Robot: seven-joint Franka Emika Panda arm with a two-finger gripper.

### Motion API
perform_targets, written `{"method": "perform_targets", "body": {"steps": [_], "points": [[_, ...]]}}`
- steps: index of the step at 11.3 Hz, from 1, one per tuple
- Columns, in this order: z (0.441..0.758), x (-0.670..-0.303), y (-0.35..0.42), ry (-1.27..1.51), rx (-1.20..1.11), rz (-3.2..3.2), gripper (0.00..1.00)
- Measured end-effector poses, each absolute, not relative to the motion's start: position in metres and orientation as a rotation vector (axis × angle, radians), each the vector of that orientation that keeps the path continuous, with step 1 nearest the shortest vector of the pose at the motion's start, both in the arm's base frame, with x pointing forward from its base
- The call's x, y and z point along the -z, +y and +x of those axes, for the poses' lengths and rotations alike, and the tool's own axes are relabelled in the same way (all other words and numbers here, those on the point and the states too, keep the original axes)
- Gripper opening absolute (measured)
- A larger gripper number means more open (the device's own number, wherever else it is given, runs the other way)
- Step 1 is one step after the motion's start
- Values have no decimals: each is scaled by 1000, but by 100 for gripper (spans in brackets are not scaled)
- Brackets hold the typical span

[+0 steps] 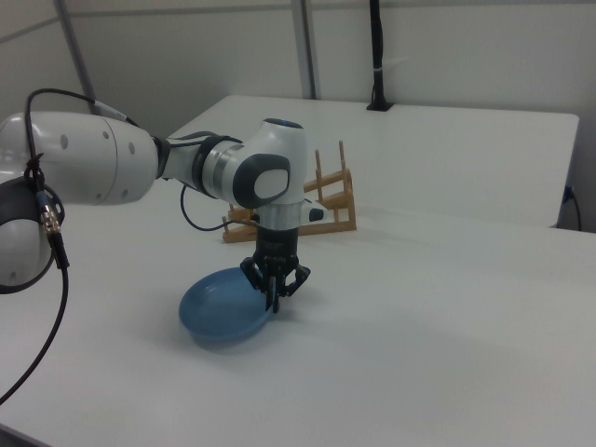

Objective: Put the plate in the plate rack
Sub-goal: 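Lower the gripper and close it on the plate's rim, then lift the plate by its rim, tilting it upright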

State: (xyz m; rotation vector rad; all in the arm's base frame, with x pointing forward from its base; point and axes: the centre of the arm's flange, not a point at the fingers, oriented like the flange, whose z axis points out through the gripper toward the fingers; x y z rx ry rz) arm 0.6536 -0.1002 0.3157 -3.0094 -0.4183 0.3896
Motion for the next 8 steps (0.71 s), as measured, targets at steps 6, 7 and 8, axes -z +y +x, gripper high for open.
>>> {"method": "perform_targets", "body": {"steps": [6, 7, 8], "points": [[665, -407, -102, -374, -120, -3013, 6], [667, -435, -103, -367, -42, -3015, 6], [668, -460, -103, -366, 25, -3023, 6]]}}
